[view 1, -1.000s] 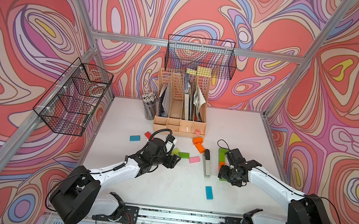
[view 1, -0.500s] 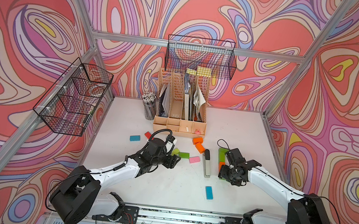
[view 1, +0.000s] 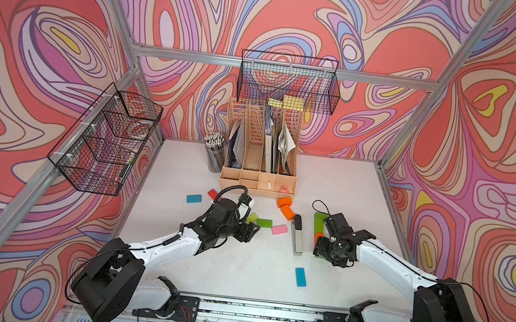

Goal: Assemble the letter c with building blocks
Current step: Assemble the building block at the center of the board.

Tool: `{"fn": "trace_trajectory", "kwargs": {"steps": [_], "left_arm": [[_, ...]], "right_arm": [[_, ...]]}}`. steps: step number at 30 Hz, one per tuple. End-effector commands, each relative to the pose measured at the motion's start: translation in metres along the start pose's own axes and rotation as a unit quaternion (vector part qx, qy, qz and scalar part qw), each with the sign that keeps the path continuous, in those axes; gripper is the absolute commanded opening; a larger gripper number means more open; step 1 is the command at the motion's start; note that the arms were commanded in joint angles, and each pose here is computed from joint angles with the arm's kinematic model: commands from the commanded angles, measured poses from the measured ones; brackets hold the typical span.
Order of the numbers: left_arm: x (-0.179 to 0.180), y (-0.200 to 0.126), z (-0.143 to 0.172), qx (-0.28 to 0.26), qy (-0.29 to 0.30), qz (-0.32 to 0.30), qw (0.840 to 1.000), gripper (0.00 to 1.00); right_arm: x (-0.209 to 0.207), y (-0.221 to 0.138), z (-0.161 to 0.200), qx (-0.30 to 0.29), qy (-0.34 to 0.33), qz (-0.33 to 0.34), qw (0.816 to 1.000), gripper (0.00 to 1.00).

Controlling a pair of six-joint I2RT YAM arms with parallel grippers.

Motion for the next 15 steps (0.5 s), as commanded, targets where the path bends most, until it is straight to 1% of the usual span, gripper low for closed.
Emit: {"fn": "trace_trajectory", "kwargs": {"steps": [1,10,15], "left_arm": [[-0.0012,-0.0005,-0.0027,-0.009,0.012,-0.001,1.000,0.71],[-0.0005,-0.0005,-0.0018,-0.007,0.012,-0.002,1.000,0.71],[-0.0008,0.0004,-0.0022,-0.007,0.012,-0.002,1.000,0.71]], "right_arm": [[0.0006,-0.0021,-0.0030,-0.014,0.002,-0.001,1.000,0.73],[0.0005,-0.0006,-0.0034,-0.011,0.000,0.003,1.000,0.72],[-0.0004,-0.0029,-0.0056,-0.019,0.003,0.005,1.000,0.73]]}}
Point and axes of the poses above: each gripper's point midway between its finger pads, its own y axis out along the fingers, its own x axis along the line the jaws close on, z = x × y, the point moved 3 cm from there along -y, back along the fingers, and after that the axes turned 1 degree about y, right-handed, at the moved point
